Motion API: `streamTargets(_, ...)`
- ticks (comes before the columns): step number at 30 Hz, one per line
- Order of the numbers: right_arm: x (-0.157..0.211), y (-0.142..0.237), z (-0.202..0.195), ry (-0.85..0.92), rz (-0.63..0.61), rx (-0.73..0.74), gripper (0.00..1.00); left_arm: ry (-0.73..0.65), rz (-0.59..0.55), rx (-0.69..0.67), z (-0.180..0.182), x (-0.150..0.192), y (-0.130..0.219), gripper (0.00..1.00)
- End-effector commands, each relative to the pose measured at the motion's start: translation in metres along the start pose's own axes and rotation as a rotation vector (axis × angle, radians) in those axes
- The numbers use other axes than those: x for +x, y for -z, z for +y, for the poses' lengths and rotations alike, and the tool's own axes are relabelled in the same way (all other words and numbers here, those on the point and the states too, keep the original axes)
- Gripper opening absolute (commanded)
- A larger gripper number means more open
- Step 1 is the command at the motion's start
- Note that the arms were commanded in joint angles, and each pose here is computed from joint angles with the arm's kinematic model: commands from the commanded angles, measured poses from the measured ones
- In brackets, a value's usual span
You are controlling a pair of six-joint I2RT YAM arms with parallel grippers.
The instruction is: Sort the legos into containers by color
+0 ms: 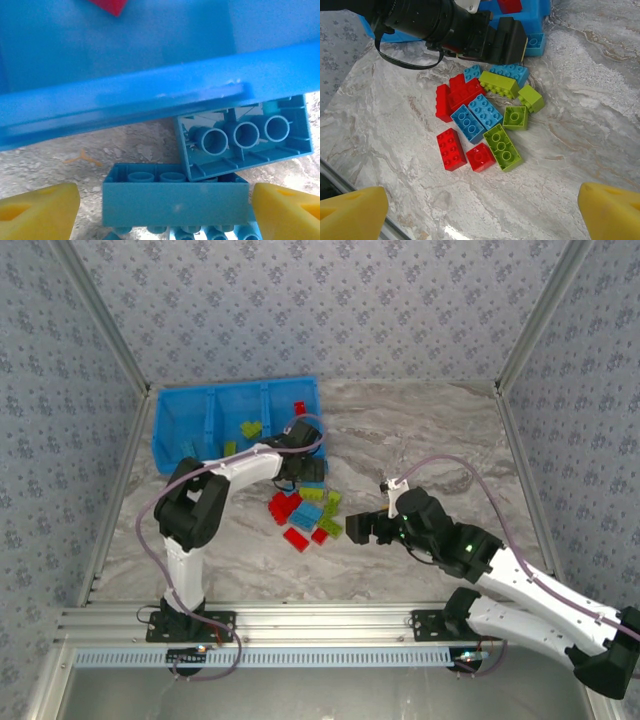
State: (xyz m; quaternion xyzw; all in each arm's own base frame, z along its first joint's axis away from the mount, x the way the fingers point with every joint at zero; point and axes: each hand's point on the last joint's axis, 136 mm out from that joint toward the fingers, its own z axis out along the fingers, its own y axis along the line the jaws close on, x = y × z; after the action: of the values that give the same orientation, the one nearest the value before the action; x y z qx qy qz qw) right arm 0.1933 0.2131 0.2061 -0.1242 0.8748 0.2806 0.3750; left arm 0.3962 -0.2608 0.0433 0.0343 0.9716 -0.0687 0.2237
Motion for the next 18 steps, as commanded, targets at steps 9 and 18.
streamTargets(9, -0.005, 0.006, -0.001, -0.016, -0.019, 0.004, 1.00, -0.028, 0.027, 0.011, -0.007, 0.005, -0.013, 0.63)
streamTargets(18, -0.001, 0.004, 0.008, -0.011, 0.010, -0.040, 1.00, -0.038, -0.013, 0.067, -0.011, 0.005, 0.041, 0.54)
